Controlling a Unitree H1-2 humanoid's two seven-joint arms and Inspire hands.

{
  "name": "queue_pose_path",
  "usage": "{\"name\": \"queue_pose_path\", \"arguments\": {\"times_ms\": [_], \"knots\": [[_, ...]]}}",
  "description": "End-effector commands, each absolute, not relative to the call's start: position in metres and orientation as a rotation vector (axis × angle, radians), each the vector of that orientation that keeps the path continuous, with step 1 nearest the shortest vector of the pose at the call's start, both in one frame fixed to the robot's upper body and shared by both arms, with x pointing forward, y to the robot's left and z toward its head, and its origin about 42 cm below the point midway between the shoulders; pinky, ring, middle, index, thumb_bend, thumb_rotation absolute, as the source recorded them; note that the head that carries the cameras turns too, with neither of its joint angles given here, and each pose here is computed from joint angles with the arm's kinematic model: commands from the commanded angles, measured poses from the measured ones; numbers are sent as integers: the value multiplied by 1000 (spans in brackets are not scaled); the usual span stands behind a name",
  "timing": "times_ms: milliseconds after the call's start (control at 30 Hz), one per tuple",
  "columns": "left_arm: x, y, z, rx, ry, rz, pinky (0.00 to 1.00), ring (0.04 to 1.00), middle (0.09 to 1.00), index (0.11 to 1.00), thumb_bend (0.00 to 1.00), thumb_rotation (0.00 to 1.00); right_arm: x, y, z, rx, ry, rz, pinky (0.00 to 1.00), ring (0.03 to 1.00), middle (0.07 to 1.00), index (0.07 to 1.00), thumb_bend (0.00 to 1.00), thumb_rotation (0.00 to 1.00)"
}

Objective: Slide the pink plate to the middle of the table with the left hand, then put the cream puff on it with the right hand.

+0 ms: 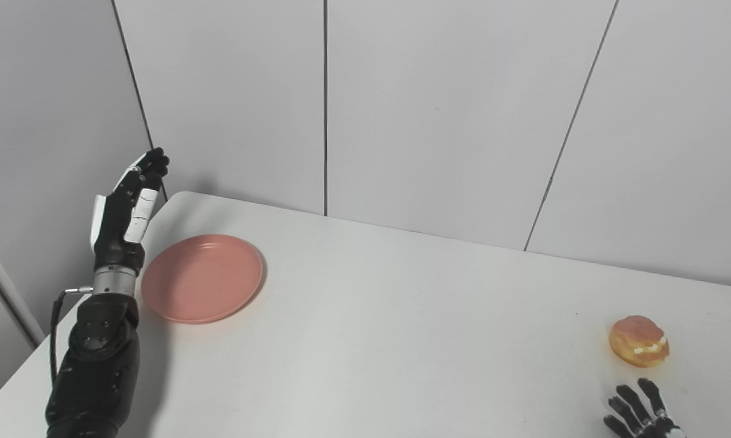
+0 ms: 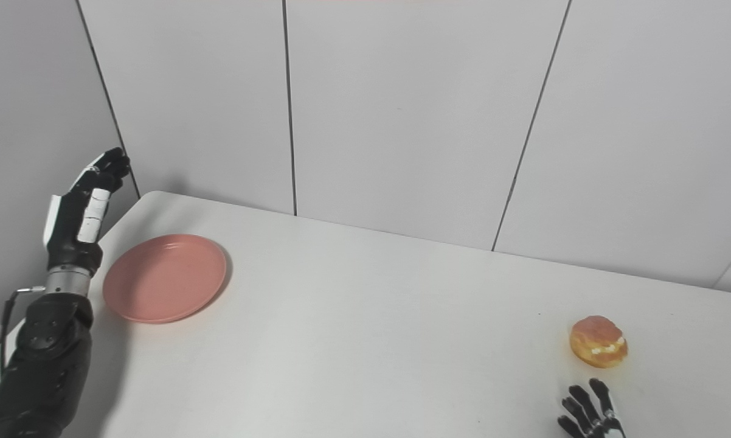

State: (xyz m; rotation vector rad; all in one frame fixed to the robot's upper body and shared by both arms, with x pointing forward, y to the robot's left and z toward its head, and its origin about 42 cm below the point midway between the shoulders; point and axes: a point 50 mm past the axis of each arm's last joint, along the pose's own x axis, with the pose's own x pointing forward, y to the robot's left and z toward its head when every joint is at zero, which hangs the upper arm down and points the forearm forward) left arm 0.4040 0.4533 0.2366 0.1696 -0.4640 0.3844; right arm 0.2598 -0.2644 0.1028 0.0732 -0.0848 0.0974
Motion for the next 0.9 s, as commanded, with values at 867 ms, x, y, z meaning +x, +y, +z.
{"name": "queue_pose_path", "arguments": {"times_ms": [867], "knots": [[412, 492, 196, 18, -338, 385, 964, 902, 849, 857, 959, 803, 243, -261, 88, 87, 31, 154, 834, 874, 881, 962, 825, 1000]]}}
